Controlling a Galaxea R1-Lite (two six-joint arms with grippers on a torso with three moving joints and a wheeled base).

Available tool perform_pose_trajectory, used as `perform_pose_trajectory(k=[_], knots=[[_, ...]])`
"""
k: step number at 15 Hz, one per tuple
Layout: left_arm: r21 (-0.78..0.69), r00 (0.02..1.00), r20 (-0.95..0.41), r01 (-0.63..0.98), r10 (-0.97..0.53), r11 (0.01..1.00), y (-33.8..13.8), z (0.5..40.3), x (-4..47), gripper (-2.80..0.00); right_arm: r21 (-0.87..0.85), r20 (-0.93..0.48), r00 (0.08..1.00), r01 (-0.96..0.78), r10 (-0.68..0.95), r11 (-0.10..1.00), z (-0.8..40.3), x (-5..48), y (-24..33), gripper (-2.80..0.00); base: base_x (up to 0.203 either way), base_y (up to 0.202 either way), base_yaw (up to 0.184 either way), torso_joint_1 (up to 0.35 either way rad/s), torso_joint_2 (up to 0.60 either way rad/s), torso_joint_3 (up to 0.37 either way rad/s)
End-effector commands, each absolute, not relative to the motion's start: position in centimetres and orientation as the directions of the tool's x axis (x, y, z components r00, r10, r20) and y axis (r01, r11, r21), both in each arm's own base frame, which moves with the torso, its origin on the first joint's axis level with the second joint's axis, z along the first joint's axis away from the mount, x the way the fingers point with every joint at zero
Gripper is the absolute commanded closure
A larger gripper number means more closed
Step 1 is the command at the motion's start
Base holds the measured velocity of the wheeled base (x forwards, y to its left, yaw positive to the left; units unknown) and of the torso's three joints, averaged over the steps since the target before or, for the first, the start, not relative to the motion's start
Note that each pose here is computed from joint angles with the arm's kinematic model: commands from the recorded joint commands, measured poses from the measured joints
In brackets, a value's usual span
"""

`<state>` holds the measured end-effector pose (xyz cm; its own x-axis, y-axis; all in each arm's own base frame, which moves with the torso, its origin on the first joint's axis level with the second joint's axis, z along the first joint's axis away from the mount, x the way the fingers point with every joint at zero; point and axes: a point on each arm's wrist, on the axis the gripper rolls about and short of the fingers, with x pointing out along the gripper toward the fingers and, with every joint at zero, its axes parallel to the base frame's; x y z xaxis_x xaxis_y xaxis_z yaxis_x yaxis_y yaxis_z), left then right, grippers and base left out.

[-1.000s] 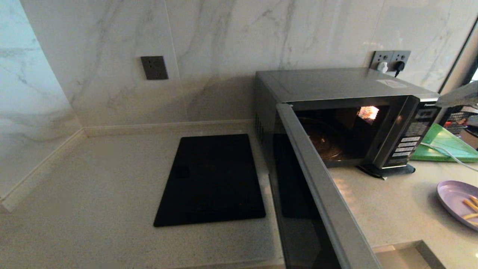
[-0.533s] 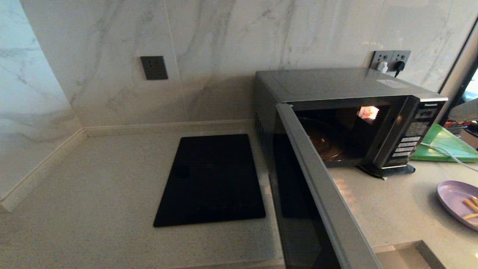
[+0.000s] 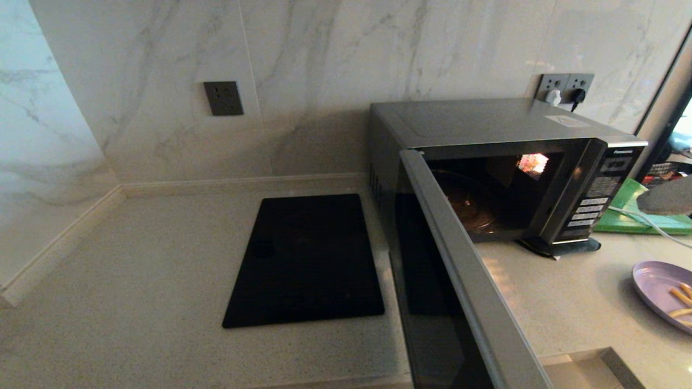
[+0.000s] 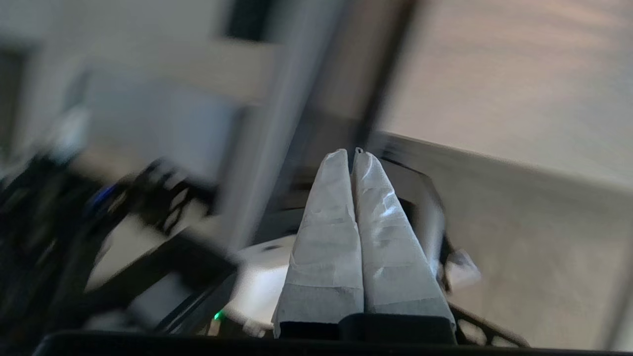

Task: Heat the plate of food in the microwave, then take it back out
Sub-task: Close the microwave oven

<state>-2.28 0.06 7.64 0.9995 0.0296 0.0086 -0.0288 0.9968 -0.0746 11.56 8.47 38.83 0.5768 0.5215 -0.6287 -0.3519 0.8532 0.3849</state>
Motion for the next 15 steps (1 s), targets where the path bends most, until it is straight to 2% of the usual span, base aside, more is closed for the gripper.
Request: perform_pose_trajectory(k=[1,6,15], knots=[[-0.075,0.999,0.008,-0.030,0.031,0.997,0.1,7.6,-2.3,0.00,0.452,-0.603,0.461,-0.474,0.651,0.755,38.7,12.4,9.9,0.00,0.000,0.000,0.000,0.000,0.00,0.000],[-0.075,1.000,0.008,-0.030,0.031,0.997,0.1,7.6,-2.3,0.00,0.485,-0.655,0.292,-0.546,0.697,0.683,36.7,15.1,14.6,0.00,0.000,0.000,0.000,0.000,0.00,0.000],[-0.075,1.000,0.008,-0.030,0.031,0.997,0.1,7.6,-2.3,0.00,0.462,-0.753,0.181,-0.539,0.633,0.704,32.7,18.7,19.8,0.00,0.000,0.000,0.000,0.000,0.00,0.000]])
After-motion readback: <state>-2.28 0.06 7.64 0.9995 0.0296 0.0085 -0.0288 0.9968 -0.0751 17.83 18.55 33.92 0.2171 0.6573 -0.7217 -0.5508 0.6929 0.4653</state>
